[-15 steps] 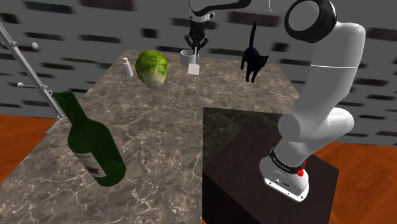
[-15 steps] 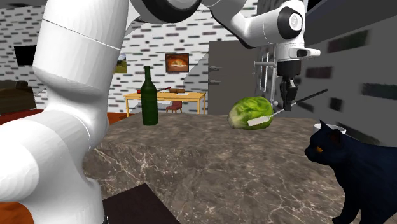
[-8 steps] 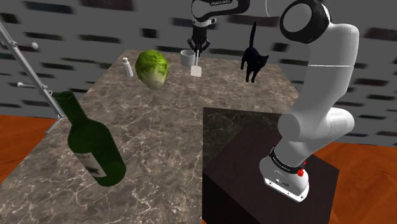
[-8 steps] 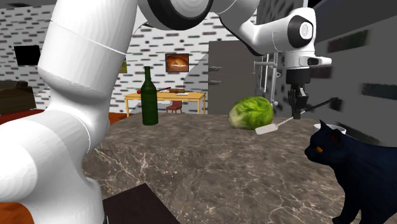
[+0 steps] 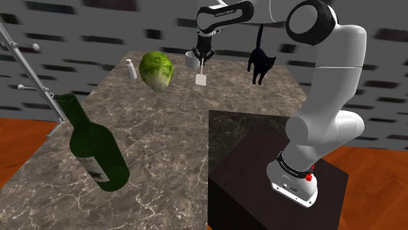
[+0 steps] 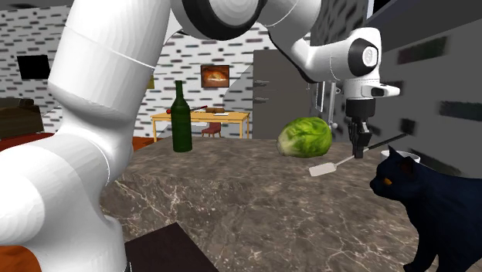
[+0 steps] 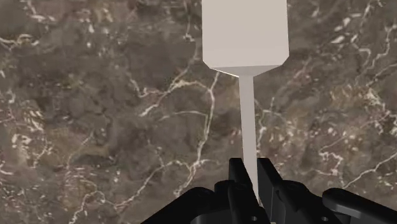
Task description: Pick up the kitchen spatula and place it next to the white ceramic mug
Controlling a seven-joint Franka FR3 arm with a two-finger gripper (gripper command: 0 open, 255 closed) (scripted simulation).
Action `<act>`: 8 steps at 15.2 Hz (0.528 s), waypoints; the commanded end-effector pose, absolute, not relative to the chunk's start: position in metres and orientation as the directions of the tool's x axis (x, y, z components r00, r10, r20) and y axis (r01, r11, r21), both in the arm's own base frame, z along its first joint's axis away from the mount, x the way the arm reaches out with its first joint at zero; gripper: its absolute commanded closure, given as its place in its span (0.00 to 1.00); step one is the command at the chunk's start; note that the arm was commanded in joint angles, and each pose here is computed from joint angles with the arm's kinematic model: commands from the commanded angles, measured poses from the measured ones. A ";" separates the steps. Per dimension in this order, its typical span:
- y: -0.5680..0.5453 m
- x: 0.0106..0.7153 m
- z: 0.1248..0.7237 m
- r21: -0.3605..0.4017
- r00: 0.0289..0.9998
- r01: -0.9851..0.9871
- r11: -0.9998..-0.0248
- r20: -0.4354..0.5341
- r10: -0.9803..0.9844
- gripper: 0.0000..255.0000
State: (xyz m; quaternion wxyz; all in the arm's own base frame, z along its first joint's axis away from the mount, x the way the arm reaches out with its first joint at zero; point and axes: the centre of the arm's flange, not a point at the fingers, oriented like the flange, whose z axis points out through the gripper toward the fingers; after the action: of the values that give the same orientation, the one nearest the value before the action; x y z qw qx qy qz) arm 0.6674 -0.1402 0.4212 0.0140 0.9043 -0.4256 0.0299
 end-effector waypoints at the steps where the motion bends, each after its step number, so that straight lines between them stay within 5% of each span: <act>1: -0.140 0.667 0.411 -0.001 0.636 -0.771 -0.637 0.066 -0.769 1.00; 8: -0.140 0.667 0.374 -0.001 0.636 -0.771 -0.637 0.066 -0.769 1.00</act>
State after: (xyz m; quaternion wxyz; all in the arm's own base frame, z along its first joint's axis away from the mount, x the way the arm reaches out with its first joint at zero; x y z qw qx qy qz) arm 0.6677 -0.1405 0.3789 0.0140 0.9043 -0.4256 0.0299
